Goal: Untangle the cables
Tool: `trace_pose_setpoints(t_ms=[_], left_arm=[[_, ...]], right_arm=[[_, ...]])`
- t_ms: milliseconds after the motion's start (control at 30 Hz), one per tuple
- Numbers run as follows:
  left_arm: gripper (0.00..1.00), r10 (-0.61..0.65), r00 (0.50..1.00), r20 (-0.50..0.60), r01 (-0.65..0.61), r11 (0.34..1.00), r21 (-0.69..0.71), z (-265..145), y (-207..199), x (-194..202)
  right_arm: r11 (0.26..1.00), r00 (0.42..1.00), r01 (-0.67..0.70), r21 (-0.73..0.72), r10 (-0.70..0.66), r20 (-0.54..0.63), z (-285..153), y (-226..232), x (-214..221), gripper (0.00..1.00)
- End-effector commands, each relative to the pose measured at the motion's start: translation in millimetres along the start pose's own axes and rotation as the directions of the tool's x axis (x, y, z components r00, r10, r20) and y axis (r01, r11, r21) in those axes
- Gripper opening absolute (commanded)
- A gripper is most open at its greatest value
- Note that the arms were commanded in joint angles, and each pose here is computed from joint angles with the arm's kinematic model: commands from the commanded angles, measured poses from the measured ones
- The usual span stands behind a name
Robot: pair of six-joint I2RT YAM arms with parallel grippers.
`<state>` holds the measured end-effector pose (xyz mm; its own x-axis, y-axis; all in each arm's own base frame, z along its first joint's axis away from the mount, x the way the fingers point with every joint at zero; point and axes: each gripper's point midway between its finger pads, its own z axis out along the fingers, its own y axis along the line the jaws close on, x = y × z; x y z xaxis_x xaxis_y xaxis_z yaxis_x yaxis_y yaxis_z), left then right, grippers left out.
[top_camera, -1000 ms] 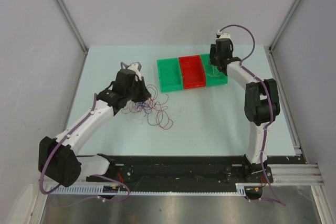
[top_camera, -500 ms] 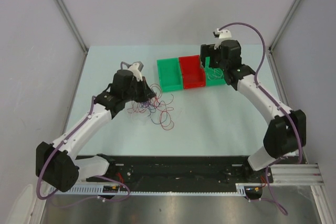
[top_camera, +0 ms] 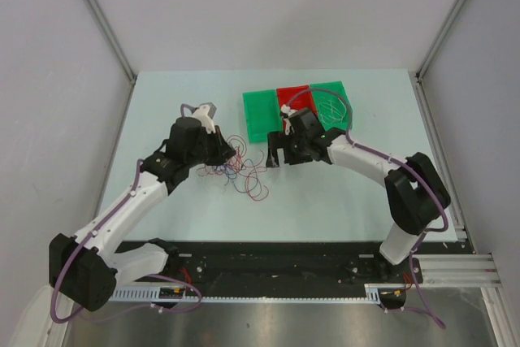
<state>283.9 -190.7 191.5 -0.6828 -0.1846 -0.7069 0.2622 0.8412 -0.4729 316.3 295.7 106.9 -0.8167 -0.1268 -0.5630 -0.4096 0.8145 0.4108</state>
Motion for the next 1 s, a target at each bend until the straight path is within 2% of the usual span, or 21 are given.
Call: trace_pose_setpoints(t_ms=[0, 133, 267, 367, 400, 467, 500, 533, 567, 700, 733, 833, 867, 933, 967], left_arm=[[0.0, -0.006, 0.999, 0.05, 0.006, 1.0, -0.004, -3, -2, -8], [0.0, -0.014, 0.998, 0.055, 0.015, 1.0, -0.015, -4, 1, -6], [0.0, -0.014, 0.999, 0.052, 0.016, 1.0, -0.019, -3, 2, -6], [0.0, -0.021, 0.998, 0.054, 0.023, 1.0, -0.022, -2, 3, -6], [0.01, -0.022, 0.998, 0.054, 0.024, 0.999, -0.024, -3, 3, -6], [0.0, -0.023, 0.998, 0.056, 0.025, 0.999, -0.034, -3, 6, -5], [0.01, -0.023, 0.998, 0.062, 0.026, 0.999, -0.036, -3, 5, -6], [0.0, -0.025, 0.998, 0.064, 0.028, 0.999, -0.042, -3, 7, -6], [0.0, -0.024, 0.997, 0.077, 0.028, 0.998, -0.056, -4, 9, -9], [0.01, -0.033, 0.992, 0.125, 0.05, 0.989, -0.136, -7, 24, -16], [0.0, -0.037, 0.99, 0.139, 0.06, 0.984, -0.165, -8, 30, -18], [0.0, -0.1, 0.98, 0.174, 0.144, 0.955, -0.259, -14, 60, -23], [0.0, -0.143, 0.974, 0.173, 0.187, 0.945, -0.27, -16, 68, -21], [0.0, -0.215, 0.953, 0.214, 0.277, 0.905, -0.324, -23, 100, -25], [0.0, -0.246, 0.941, 0.233, 0.316, 0.884, -0.344, -28, 110, -24]], right_arm=[[0.989, 0.991, -0.113, 0.099, 0.12, -0.062, 20, -1, 27, 0.94], [0.976, 0.982, -0.162, 0.146, 0.174, -0.068, 38, -9, 36, 0.86], [0.966, 0.984, -0.138, 0.218, 0.159, -0.081, 51, -20, 50, 0.79], [0.969, 0.983, -0.134, 0.206, 0.156, -0.092, 63, -19, 55, 0.71], [0.973, 0.985, -0.134, 0.188, 0.152, -0.081, 67, -16, 52, 0.61], [0.972, 0.985, -0.138, 0.191, 0.155, -0.073, 71, -18, 51, 0.48], [0.971, 0.986, -0.137, 0.194, 0.153, -0.069, 71, -18, 51, 0.33], [0.97, 0.987, -0.137, 0.199, 0.151, -0.055, 69, -18, 47, 0.23], [0.97, 0.99, -0.126, 0.21, 0.137, -0.04, 66, -20, 43, 0.0], [0.934, 0.991, -0.115, 0.337, 0.086, 0.099, 33, -41, 8, 0.0], [0.912, 0.981, -0.15, 0.381, 0.089, 0.174, 13, -56, -12, 0.0], [0.863, 0.963, -0.214, 0.458, 0.108, 0.248, -24, -95, -28, 0.0], [0.835, 0.939, -0.275, 0.476, 0.127, 0.32, -53, -116, -43, 0.0], [0.78, 0.915, -0.338, 0.526, 0.141, 0.379, -86, -152, -43, 0.0], [0.735, 0.875, -0.418, 0.533, 0.168, 0.455, -122, -179, -50, 0.0]])
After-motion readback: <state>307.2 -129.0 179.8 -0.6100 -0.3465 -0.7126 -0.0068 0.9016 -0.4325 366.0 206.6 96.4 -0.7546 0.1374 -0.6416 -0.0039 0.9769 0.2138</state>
